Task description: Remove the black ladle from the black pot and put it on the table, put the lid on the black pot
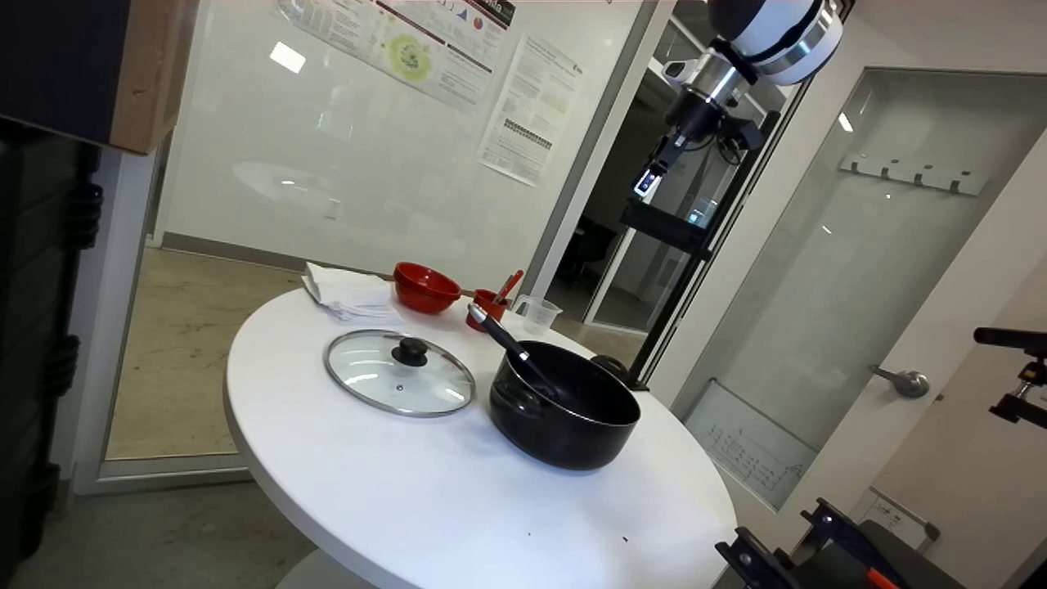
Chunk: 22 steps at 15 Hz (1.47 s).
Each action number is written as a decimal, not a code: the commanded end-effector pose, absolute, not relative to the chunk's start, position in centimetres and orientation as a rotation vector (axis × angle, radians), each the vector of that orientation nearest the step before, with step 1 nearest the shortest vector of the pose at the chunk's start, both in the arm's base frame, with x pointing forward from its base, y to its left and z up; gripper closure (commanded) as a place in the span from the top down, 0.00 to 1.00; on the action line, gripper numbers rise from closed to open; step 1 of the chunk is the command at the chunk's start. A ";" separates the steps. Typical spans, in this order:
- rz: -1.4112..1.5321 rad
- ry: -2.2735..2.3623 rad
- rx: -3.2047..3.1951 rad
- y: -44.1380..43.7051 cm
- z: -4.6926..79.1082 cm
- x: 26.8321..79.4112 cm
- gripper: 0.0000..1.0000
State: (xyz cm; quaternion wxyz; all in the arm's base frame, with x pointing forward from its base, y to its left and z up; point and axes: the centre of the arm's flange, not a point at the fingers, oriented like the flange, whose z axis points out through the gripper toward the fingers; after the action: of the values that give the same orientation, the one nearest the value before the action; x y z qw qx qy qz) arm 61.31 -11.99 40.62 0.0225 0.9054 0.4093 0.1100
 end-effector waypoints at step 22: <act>0.115 1.659 2.615 -1.2 21.8 63.5 1.00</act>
State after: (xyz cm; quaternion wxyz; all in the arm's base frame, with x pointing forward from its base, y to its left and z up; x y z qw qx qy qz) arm 63.45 -1.47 23.92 -0.0115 0.8490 0.5273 0.0308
